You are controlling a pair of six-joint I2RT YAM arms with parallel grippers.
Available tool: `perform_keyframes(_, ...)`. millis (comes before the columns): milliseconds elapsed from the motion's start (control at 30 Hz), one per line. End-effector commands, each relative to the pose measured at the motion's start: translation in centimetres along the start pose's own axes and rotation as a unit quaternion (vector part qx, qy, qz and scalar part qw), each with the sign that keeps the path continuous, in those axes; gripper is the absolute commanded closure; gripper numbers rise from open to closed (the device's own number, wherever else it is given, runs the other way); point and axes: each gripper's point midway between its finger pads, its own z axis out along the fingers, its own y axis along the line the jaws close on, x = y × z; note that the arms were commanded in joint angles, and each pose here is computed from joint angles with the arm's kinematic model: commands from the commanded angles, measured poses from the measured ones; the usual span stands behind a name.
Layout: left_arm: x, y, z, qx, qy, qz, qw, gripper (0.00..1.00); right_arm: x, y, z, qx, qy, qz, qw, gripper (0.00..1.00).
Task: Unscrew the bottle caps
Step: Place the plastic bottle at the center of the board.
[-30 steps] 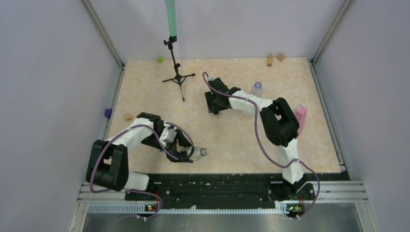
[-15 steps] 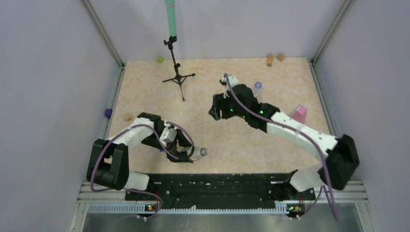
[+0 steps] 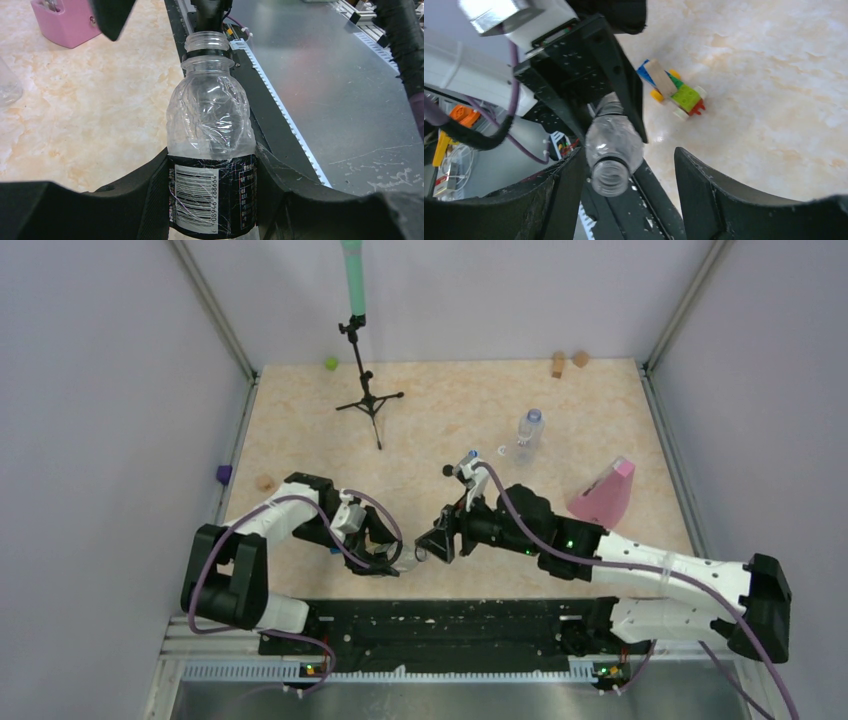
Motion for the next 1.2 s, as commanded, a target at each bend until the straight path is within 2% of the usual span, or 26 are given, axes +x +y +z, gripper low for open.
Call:
perform_keyframes(0, -2.5, 2.2, 0.1, -0.048, -0.059, 0.107, 0.991, 0.99, -2.4, 2.9, 0.5, -0.012, -0.038, -0.021, 0.999, 0.36)
perform_keyframes(133, -2.6, 2.1, 0.1, -0.049, -0.060, 0.108, 0.991, 0.99, -1.6, 3.9, 1.1, -0.022, -0.035, -0.023, 0.999, 0.36)
perform_keyframes(333, -2.6, 2.2, 0.1, -0.049, -0.060, 0.107, 0.991, 0.99, 0.5, 2.8, 2.4, 0.019, 0.004, -0.026, 0.999, 0.39)
perform_keyframes(433, -2.6, 2.3, 0.1, -0.050, -0.060, 0.107, 0.991, 0.99, 0.8, 3.5, 2.4, -0.001, 0.000, -0.019, 1.000, 0.43)
perform_keyframes(500, -2.6, 2.3, 0.1, -0.050, -0.060, 0.107, 0.991, 0.99, 1.1, 3.7, 2.4, -0.007, 0.003, -0.015, 1.000, 0.52)
perform_keyframes(567, -2.6, 2.3, 0.0, -0.051, -0.060, 0.108, 0.991, 0.98, 1.5, 3.7, 2.4, -0.009, 0.010, -0.011, 1.000, 0.54)
perform_keyframes(700, -2.7, 2.4, -0.1, -0.054, -0.060, 0.107, 0.991, 0.98, 2.4, 4.1, 2.0, -0.025, 0.019, -0.003, 0.999, 0.42)
perform_keyframes(800, -2.6, 2.5, -0.1, -0.055, -0.060, 0.106, 0.991, 0.98, 2.3, 4.4, 1.5, -0.037, 0.011, 0.002, 0.999, 0.41)
perform_keyframes(833, -2.6, 2.5, -0.1, -0.055, -0.060, 0.106, 0.991, 0.98, 2.3, 4.4, 1.4, -0.037, 0.008, 0.003, 0.999, 0.44)
perform_keyframes(900, -2.7, 2.5, -0.1, -0.055, -0.060, 0.107, 0.991, 0.98, 2.2, 4.2, 1.3, -0.034, 0.005, 0.002, 0.999, 0.56)
perform_keyframes(1000, -2.7, 2.5, -0.2, -0.056, -0.060, 0.105, 0.991, 0.98, 2.3, 4.2, 1.5, -0.030, 0.012, -0.001, 0.999, 0.55)
perform_keyframes(1033, -2.7, 2.5, -0.2, -0.056, -0.061, 0.106, 0.991, 0.98, 2.3, 4.2, 1.6, -0.029, 0.013, -0.002, 1.000, 0.59)
perform_keyframes(1067, -2.7, 2.5, -0.2, -0.056, -0.061, 0.106, 0.991, 0.98, 2.4, 4.1, 1.8, -0.027, 0.016, -0.005, 1.000, 0.64)
perform_keyframes(1133, -2.7, 2.5, -0.2, -0.056, -0.060, 0.106, 0.991, 0.95, 2.4, 4.1, 1.9, -0.028, 0.017, -0.008, 0.999, 0.82)
perform_keyframes(1167, -2.7, 2.5, -0.2, -0.057, -0.060, 0.106, 0.991, 0.85, 2.4, 4.1, 2.0, -0.028, 0.018, -0.009, 0.999, 0.89)
